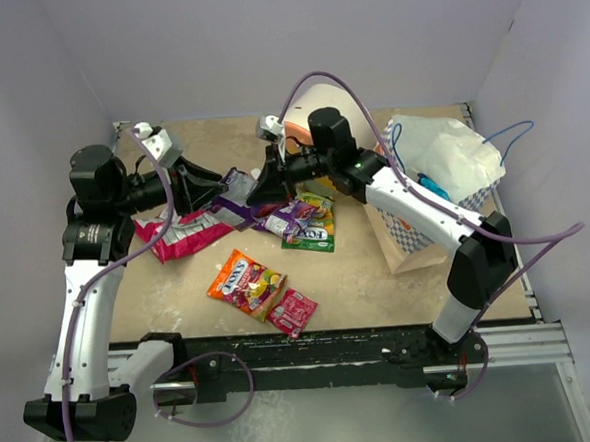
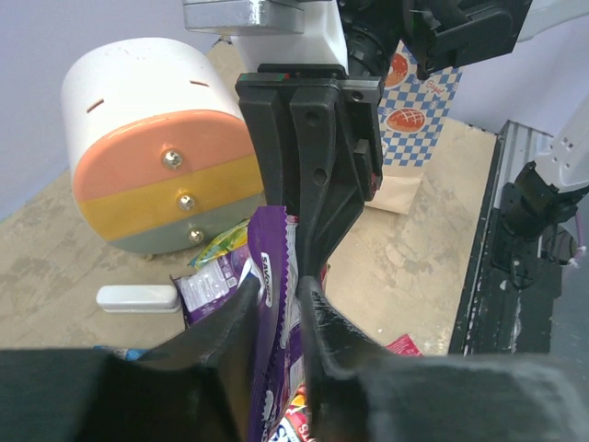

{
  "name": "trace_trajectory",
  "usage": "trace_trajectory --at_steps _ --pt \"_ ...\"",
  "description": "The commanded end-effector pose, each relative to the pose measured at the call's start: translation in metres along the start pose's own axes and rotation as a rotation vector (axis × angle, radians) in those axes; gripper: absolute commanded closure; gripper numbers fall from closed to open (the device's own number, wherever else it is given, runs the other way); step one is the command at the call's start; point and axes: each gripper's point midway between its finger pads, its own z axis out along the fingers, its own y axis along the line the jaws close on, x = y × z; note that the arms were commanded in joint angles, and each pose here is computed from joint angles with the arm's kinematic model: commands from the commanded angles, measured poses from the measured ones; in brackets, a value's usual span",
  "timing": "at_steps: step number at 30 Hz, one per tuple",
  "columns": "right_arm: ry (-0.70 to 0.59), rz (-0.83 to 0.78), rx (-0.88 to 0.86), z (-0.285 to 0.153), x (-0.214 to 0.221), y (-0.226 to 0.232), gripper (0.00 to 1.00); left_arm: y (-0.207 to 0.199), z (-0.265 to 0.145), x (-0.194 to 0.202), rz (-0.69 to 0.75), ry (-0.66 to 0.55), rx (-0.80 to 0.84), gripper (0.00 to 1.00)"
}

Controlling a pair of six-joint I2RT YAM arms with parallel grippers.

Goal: Place the snacks into the paper bag
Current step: Place the snack in the paper bag.

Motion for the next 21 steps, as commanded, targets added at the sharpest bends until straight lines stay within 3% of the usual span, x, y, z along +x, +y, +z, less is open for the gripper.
trace_trajectory --at_steps 1,4,7,15,21 --pt "-0.070 -0.165 0.013 -0.022 -0.044 0.028 1.00 -0.008 -0.011 -0.016 0.096 -0.057 -0.011 0.56" --pt "-0.073 -0.205 0.069 -0.036 -0.056 0.031 1.00 -0.005 -0.020 -0.020 0.127 -0.069 -0.067 0.28" --pt "-0.108 -0.224 0.145 -0.065 -0.077 0.028 1.00 -0.004 -0.029 -0.022 0.143 -0.071 -0.116 0.13" --pt "-0.320 -0.265 0.389 -0.192 -0.141 0.042 1.00 0.009 -0.041 -0.022 0.185 -0.041 -0.225 0.05" --pt "-0.380 -0.370 0.829 -0.287 -0.167 0.061 1.00 0.011 -0.042 -0.022 0.197 -0.036 -0.235 0.04"
